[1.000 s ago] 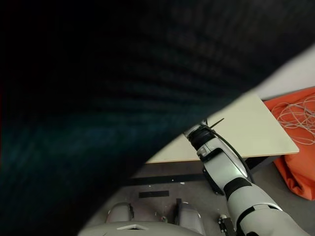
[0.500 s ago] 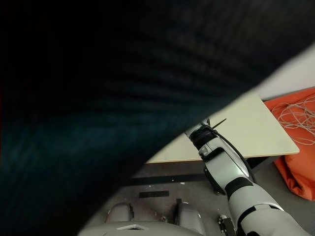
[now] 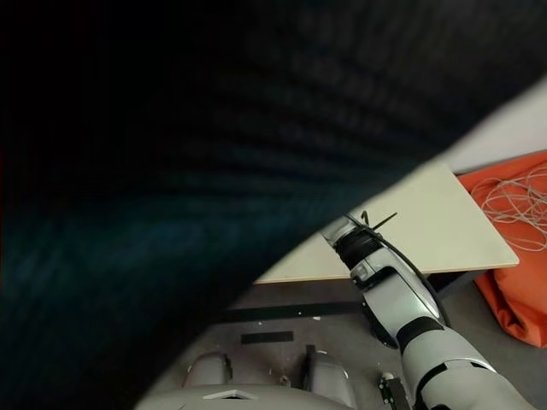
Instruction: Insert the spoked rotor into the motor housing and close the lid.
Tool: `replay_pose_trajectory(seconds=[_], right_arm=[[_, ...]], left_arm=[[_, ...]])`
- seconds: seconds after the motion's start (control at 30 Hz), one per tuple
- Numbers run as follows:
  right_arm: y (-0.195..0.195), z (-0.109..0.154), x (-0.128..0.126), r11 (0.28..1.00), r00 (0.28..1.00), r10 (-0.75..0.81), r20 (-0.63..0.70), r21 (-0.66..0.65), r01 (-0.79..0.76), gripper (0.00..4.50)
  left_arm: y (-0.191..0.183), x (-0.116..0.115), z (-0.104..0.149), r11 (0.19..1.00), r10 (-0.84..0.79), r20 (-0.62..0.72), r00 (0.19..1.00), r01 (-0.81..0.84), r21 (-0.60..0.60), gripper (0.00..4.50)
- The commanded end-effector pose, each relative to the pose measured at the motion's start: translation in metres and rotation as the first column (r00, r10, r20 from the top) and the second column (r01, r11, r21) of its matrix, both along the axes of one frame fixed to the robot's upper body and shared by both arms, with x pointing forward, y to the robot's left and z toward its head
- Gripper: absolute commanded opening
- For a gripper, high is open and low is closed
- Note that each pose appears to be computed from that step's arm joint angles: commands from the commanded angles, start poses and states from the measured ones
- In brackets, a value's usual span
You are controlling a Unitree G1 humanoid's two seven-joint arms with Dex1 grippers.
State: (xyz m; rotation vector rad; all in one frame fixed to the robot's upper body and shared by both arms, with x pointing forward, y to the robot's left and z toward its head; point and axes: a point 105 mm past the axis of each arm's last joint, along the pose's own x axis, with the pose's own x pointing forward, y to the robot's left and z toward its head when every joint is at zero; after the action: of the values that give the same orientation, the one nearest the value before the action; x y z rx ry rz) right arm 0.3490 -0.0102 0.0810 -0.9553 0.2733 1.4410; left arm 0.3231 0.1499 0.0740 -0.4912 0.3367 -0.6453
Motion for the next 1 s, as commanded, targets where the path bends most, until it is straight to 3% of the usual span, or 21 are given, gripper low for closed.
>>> replay_pose_trajectory(seconds=[0.03,0.57,0.67,0.77,0.9,1.0], right_arm=[[0.008,0.016,-0.001,0.999,0.999,0.021,0.036,0.041,-0.023,2.66],[0.019,0.003,0.001,0.999,1.0,0.002,-0.003,0.036,-0.002,2.66],[0.018,0.001,0.002,0.999,1.0,-0.006,-0.01,0.032,0.007,2.1],[0.017,0.001,0.004,0.999,1.0,-0.013,-0.007,0.03,0.013,1.16],[0.015,0.002,0.007,0.999,1.0,-0.021,-0.001,0.028,0.021,1.16],[0.014,0.003,0.009,0.999,1.0,-0.028,0.0,0.027,0.028,0.59]], left_arm=[[-0.001,0.004,0.013,1.0,-0.01,0.049,0.999,0.011,-0.005,3.19],[0.001,0.003,0.012,1.0,0.001,0.05,0.999,-0.001,-0.002,3.19],[0.001,0.002,0.011,1.0,0.002,0.049,0.999,-0.002,-0.001,3.19],[0.0,0.001,0.011,1.0,0.003,0.048,0.999,-0.003,-0.001,3.19],[-0.001,0.002,0.012,1.0,0.003,0.05,0.999,-0.003,-0.001,3.19],[-0.001,0.002,0.012,1.0,0.003,0.052,0.999,-0.003,-0.001,3.19]])
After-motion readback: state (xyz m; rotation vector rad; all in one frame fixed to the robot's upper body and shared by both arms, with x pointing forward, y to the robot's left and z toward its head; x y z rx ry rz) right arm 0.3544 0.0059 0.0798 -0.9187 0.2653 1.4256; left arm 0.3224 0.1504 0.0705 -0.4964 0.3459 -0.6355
